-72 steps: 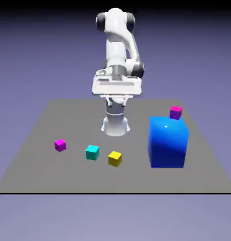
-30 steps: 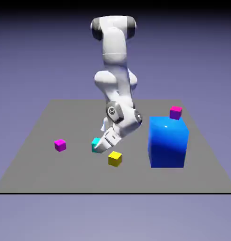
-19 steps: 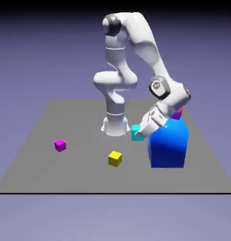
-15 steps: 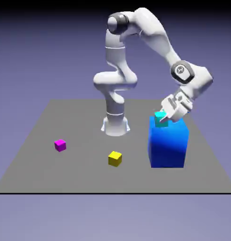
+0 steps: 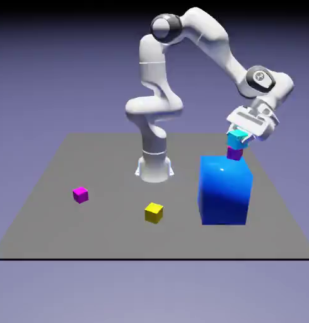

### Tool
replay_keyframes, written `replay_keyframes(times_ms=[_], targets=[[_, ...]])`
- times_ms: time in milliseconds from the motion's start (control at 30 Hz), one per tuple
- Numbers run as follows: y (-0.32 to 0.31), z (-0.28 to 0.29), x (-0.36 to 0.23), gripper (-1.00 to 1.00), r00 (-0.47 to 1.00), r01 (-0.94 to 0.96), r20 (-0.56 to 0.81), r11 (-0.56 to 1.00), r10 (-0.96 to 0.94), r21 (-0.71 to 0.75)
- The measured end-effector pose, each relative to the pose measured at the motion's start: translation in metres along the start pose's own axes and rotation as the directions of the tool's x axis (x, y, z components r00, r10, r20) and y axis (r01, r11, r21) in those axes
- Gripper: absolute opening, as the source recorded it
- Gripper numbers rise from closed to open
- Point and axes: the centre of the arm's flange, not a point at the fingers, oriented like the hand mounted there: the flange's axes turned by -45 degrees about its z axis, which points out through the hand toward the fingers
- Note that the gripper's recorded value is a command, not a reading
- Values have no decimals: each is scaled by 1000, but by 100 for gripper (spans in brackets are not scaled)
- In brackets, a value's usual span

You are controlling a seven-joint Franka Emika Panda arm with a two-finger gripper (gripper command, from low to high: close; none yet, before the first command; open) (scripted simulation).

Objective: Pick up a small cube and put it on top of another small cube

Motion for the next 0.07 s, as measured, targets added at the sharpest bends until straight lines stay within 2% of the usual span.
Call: replay_keyframes(times_ms=[67], targets=[[-1, -28, -7, 100, 1000, 0, -1, 1000, 0, 1]])
